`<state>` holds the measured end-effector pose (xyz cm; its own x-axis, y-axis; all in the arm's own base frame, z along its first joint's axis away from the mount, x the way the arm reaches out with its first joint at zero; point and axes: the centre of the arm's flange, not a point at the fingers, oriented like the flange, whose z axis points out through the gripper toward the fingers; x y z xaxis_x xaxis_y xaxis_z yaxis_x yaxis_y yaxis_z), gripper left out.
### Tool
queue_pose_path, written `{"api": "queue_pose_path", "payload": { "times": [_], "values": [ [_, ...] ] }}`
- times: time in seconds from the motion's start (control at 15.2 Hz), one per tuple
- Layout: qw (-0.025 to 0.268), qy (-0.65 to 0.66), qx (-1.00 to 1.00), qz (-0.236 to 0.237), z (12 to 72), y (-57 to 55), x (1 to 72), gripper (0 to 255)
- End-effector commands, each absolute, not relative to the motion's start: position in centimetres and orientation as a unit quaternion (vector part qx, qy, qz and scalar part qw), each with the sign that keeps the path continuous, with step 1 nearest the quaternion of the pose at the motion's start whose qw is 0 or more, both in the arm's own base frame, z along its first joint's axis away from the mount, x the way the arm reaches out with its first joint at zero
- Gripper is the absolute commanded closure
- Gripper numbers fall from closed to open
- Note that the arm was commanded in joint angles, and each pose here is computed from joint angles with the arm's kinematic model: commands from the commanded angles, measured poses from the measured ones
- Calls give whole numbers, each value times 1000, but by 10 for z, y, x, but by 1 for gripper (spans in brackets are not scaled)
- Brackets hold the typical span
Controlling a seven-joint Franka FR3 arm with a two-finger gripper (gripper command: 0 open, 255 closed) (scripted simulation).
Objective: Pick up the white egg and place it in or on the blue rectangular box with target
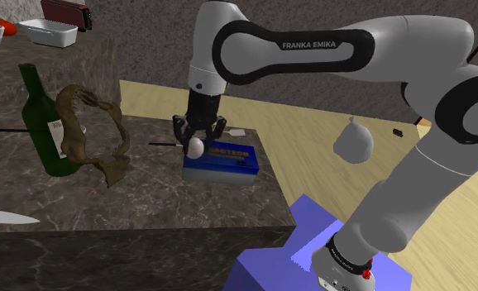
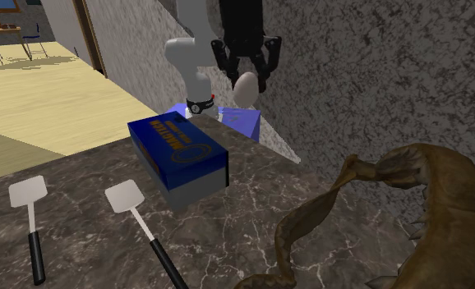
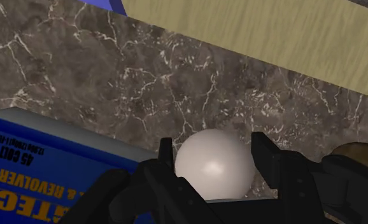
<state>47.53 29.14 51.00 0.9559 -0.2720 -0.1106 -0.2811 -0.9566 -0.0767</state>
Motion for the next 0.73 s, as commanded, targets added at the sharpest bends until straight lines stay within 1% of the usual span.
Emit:
{"api": "queue_pose_path", "payload": {
  "times": [0.0, 0.66],
  "values": [
    [46, 139, -988, 49, 510, 263, 480, 255],
    [46, 139, -988, 49, 514, 134, 509, 255]
  ]
}}
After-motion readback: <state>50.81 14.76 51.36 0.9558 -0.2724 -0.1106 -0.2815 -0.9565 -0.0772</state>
